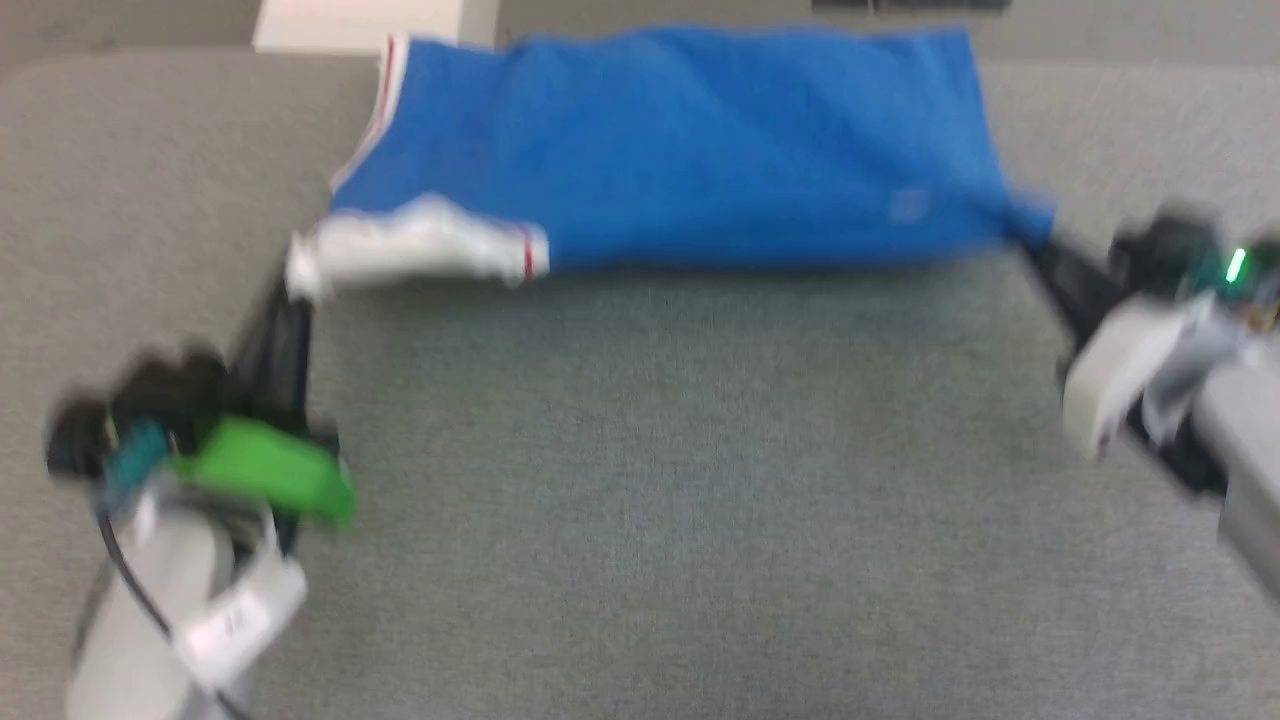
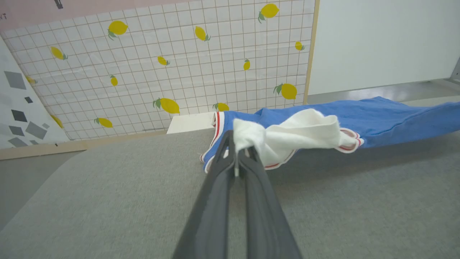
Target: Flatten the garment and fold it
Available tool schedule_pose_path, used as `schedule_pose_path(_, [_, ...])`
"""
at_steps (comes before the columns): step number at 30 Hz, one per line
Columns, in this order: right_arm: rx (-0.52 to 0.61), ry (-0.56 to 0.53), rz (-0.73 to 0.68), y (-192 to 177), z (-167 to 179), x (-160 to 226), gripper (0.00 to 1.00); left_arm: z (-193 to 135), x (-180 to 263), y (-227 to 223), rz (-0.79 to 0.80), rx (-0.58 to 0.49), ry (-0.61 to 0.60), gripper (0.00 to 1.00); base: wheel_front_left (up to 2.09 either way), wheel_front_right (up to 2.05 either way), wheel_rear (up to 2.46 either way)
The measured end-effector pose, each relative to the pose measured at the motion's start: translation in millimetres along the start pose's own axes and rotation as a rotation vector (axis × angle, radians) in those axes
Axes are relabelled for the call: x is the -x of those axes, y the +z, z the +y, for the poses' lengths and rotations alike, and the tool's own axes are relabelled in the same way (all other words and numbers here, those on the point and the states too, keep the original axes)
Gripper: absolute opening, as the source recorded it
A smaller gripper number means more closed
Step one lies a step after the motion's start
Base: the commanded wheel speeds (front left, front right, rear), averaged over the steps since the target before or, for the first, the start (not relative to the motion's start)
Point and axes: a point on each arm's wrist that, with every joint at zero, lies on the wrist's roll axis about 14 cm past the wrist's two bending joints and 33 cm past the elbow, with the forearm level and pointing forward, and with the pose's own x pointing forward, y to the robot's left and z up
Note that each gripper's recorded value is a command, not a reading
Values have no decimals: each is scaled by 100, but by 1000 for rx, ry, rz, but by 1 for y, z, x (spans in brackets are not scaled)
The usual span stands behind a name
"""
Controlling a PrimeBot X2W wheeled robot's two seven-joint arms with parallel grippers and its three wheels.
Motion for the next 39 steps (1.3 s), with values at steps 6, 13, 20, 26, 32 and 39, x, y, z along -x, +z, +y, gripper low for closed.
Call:
schedule_pose_path(6, [-56,46,86,-33,33,57,0,-12,72,-19,99,33,23,0,0,0,0])
schedule_pose_path(13, [-130,51,146,-61,61,118,0,-25,138,-29,182,94,40,0,0,0,0])
schedule_pose_path(20, [-169,29,190,-77,73,165,0,-46,194,-40,273,145,40,0,0,0,0])
schedule_pose_path(26, [-209,34,240,-91,91,191,0,-55,226,-49,345,162,61,0,0,0,0])
schedule_pose_path(32, [-205,14,233,-87,90,193,0,-55,234,-54,375,190,72,0,0,0,0])
schedule_pose_path(39, [-158,-3,167,-55,77,174,0,-43,181,-18,222,107,43,0,0,0,0])
